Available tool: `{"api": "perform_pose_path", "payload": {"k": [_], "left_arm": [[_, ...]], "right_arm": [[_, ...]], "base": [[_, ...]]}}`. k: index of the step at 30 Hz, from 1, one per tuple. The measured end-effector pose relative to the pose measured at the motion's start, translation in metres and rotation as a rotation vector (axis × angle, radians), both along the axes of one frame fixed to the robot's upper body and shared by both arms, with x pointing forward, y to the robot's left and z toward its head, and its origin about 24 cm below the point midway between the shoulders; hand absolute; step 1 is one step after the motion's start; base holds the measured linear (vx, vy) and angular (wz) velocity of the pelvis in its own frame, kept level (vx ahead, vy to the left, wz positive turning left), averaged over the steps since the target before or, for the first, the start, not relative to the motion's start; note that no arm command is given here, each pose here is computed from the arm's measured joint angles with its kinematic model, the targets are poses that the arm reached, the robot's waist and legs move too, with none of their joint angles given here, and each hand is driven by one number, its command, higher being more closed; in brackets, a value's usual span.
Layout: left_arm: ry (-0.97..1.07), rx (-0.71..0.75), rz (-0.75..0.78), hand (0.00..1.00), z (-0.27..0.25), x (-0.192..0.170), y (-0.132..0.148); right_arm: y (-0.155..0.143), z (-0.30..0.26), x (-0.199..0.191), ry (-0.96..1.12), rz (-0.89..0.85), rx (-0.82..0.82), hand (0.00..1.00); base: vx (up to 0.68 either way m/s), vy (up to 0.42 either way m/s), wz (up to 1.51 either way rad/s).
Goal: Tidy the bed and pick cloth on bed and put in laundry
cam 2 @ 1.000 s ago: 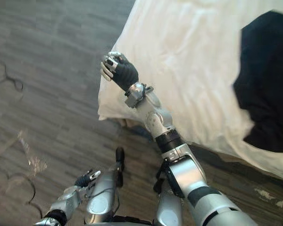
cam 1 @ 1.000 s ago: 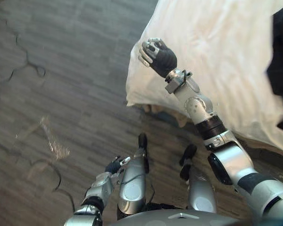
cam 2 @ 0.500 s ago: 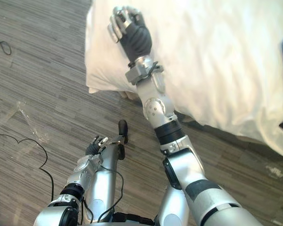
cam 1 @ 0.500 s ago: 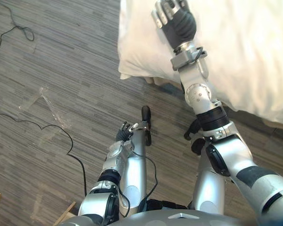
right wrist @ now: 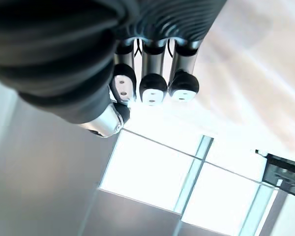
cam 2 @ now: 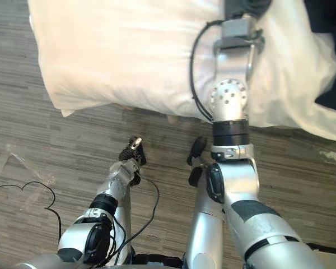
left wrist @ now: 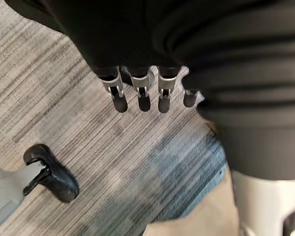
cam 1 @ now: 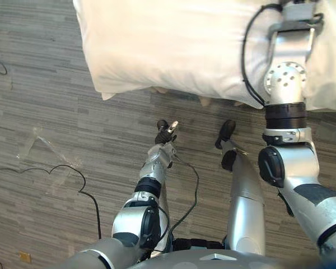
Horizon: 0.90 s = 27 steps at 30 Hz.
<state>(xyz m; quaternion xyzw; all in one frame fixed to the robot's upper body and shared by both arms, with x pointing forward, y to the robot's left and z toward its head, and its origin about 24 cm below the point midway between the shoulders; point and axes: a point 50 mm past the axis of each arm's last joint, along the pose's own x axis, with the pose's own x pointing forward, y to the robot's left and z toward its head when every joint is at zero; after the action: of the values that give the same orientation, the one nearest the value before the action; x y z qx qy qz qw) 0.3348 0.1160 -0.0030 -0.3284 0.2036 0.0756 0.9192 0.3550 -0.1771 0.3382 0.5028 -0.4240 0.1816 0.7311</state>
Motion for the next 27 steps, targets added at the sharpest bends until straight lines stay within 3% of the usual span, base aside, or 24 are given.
{"api": "perform_pose_path", "payload": {"k": [8,9,16,21,27], "left_arm": [[0.091,-0.002,0.055,0.00,-0.019,-0.013,0.031],[0.110,0.009,0.055,0.00,-0.024,-0.017,0.037],[0.226,0.107,0.013,0.00,-0.063,-0.063,0.067],[0.421,0.130,-0.046,0.00,-0.111,-0.131,0.069],[0.634,0.158,-0.145,0.00,-0.148,-0.204,0.067]], "right_arm": [[-0.052,-0.130,0.005,0.188,-0.019,0.062,1.00],[-0.057,-0.152,-0.001,0.222,-0.026,0.046,0.00],[-0.053,-0.296,-0.060,0.614,0.007,-0.074,0.00],[-0.048,-0.401,-0.159,1.010,0.047,-0.143,0.00],[-0.043,-0.463,-0.244,1.404,0.084,-0.163,0.00]], "base": [[0.06,0.071,-0.30],[0.09,0.077,-0.38],[0.07,0.029,-0.34],[0.13,0.004,-0.24],[0.19,0.040,-0.07]]}}
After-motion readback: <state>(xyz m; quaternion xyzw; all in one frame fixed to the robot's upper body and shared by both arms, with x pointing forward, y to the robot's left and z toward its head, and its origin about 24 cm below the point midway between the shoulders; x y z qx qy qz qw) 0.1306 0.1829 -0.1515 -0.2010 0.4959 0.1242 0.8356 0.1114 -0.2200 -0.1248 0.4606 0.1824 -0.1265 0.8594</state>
